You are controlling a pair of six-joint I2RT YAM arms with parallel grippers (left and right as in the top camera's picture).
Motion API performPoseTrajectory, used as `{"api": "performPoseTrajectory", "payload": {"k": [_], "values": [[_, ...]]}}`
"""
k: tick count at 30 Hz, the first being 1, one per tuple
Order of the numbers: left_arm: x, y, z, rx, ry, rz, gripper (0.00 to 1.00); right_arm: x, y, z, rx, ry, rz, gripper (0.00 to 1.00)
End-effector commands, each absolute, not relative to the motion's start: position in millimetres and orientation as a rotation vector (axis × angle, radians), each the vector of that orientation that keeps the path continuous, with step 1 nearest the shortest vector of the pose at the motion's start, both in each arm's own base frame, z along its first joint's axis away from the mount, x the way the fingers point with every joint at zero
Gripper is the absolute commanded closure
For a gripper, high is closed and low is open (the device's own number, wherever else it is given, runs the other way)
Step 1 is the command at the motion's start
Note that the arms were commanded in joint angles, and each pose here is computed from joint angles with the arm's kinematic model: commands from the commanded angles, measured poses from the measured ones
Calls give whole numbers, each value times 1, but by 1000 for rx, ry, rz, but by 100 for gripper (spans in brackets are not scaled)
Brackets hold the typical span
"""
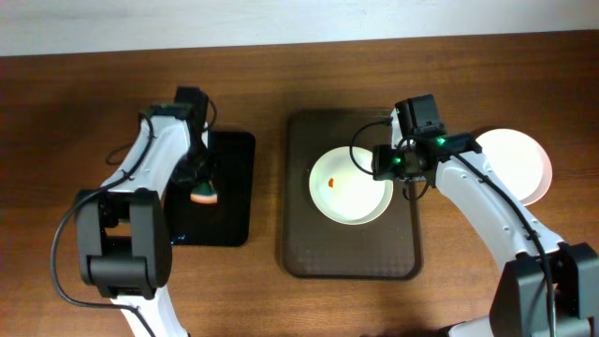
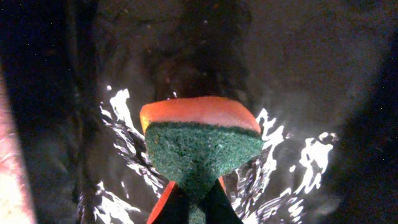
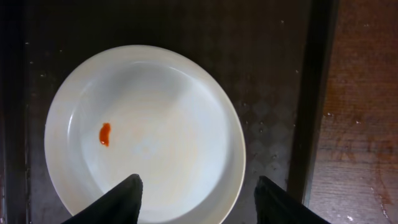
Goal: Clean dirty plates on tray and stack at the side
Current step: 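Scrub the last plate with the sponge held in the left gripper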
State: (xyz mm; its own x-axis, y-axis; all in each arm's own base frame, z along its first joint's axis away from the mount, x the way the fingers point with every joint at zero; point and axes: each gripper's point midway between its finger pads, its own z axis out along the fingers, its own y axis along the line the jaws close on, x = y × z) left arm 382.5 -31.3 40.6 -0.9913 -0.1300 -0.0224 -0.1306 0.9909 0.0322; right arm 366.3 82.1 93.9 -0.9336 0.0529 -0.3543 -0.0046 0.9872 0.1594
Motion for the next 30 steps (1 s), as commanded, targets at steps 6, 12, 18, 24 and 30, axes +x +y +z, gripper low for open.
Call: {"api": "performPoseTrajectory", "payload": {"k": [6,12,18,24,30], "values": [[421,-85,106,-120,2993,-379,100,362,39,12,217,2986,133,62],[422,-189,114,133,2888,-474,100,361,50,-1,127,3011,414,83],[390,-315,78,332,2870,-640,100,360,49,-2,169,3016,405,94],[365,-362,10,470,2927,-632,100,360,49,-2,204,3018,407,94],[409,-274,-12,357,2898,-39,100,353,48,-3,212,3045,407,96]]}}
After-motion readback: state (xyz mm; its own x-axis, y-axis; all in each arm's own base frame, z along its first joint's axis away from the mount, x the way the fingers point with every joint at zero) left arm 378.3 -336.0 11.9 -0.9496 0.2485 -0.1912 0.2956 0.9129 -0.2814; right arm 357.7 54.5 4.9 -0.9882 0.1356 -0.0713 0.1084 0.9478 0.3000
